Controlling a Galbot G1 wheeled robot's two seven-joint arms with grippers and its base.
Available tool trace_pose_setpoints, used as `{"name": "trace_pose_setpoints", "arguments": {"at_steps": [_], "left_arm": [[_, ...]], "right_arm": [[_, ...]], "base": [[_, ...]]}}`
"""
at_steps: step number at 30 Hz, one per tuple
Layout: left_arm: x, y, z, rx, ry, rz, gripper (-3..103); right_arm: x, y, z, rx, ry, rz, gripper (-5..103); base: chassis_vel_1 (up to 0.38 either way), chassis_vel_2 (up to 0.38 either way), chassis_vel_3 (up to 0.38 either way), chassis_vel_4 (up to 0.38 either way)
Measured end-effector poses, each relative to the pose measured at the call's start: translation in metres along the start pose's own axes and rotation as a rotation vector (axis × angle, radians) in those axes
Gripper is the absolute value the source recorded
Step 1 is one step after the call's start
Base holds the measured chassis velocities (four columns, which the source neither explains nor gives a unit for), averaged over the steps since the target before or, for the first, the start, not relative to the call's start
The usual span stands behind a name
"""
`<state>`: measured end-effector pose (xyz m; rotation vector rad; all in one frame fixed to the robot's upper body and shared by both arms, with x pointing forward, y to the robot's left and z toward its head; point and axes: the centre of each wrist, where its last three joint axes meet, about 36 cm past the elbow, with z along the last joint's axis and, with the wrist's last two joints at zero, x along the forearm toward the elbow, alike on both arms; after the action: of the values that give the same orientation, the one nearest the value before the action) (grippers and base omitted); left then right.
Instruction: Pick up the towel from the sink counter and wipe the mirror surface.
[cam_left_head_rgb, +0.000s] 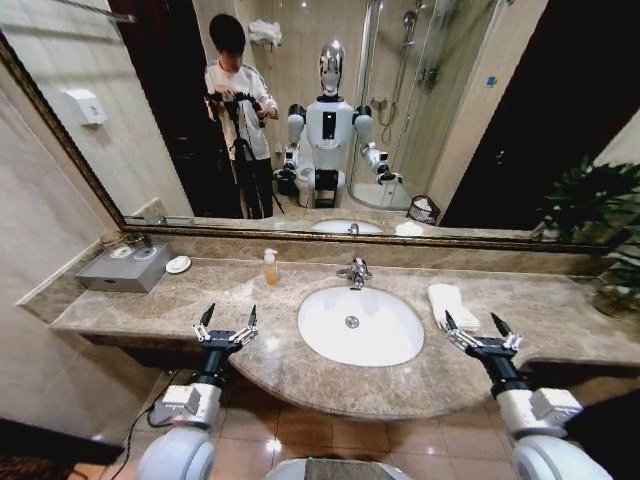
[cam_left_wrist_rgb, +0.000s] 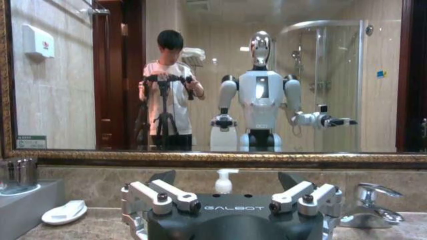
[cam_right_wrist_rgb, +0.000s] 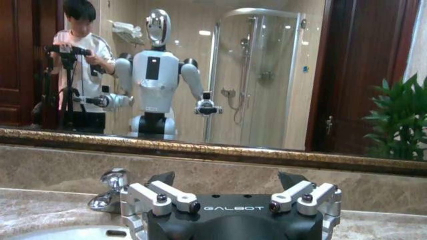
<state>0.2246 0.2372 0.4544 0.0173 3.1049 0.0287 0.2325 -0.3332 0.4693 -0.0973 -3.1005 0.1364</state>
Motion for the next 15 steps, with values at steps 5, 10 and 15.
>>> {"name": "trace_pose_setpoints", "arguments": {"at_steps": [5, 10, 15], "left_arm": [[0.0000, 0.0000, 0.0000, 0.000, 0.000, 0.000, 100], [0.0000, 0.0000, 0.0000, 0.000, 0.000, 0.000, 100], [0.0000, 0.0000, 0.0000, 0.000, 0.000, 0.000, 100]], "right_arm": [[0.0005, -0.0035, 0.0047, 0.004, -0.006, 0.002, 100], [0.0018, -0.0066, 0.0088, 0.009, -0.015, 0.007, 100], [0.0019, -0.0053, 0.0098, 0.003, -0.022, 0.009, 100]], "base": [[-0.057, -0.116, 0.053, 0.123], [-0.066, -0.128, 0.070, 0.131], [-0.011, -0.110, -0.002, 0.103]]}}
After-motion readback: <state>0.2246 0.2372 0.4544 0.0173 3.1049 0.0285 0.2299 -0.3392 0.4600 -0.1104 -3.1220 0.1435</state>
